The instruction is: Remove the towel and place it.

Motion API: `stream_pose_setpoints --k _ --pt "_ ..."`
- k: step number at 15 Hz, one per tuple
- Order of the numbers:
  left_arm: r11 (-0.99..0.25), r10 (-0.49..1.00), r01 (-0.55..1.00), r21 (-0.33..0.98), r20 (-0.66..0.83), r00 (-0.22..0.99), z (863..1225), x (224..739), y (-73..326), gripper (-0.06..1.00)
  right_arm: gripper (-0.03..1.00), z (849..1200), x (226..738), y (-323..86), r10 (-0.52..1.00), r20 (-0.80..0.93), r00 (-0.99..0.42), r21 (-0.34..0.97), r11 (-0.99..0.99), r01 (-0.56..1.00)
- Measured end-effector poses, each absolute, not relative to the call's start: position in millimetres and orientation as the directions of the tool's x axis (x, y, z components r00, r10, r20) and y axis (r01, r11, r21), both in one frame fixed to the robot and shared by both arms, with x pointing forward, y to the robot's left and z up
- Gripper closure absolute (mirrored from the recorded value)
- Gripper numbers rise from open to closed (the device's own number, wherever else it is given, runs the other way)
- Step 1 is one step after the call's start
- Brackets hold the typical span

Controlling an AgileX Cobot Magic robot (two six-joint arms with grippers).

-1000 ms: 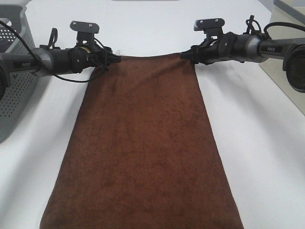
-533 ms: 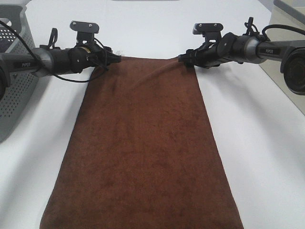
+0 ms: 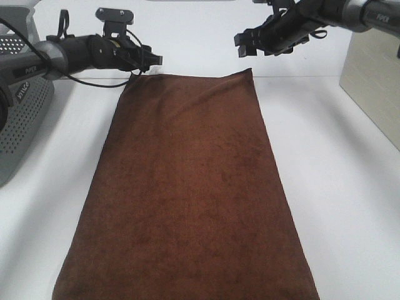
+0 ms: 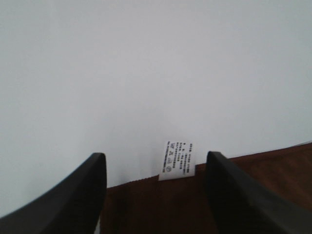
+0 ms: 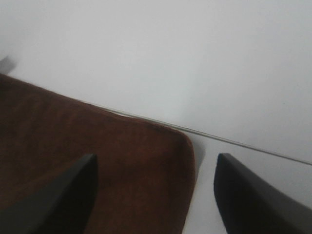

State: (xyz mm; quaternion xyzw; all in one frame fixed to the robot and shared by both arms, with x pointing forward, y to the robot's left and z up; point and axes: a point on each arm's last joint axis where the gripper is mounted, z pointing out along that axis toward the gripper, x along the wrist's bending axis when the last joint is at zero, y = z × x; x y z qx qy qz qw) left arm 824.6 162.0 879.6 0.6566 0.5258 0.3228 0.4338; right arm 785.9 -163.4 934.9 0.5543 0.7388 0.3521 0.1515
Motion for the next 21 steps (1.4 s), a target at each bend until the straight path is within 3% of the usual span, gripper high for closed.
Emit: stream_pose_setpoints --k 3,10,13,15,17,21 --pt "-0.128 0.958 0.491 0.862 -0.021 0.287 910.7 825.1 160.4 0.33 0.31 970.9 768.2 -163.6 0.905 0.174 -0.388 0.621 0.205 0.756" --pt "-0.189 0.957 0.67 0.718 -0.018 0.289 910.4 814.7 173.6 0.31 0.31 980.4 745.5 -164.1 0.885 0.232 -0.404 0.452 0.27 0.85" --pt "-0.173 0.97 0.735 0.656 -0.017 0.243 948.5 803.9 179.3 0.26 0.26 1016.1 731.8 -169.6 0.906 0.226 -0.359 0.43 0.238 0.871" --pt "-0.175 0.978 0.786 0.593 0.009 0.21 993.8 786.9 190.9 0.25 0.21 1047.8 717.1 -179.3 0.928 0.16 -0.337 0.411 0.248 0.877" --pt "-0.109 0.994 0.819 0.564 0.038 0.106 1049.6 767.6 232.5 0.25 0.21 1083.2 701.7 -202.9 0.953 0.121 -0.278 0.405 0.208 0.89" --pt "0.085 0.995 0.754 0.651 -0.01 -0.104 1115.3 746.0 332.9 0.25 0.21 1132.3 687.1 -265.0 0.981 0.137 -0.139 0.487 0.056 0.871"
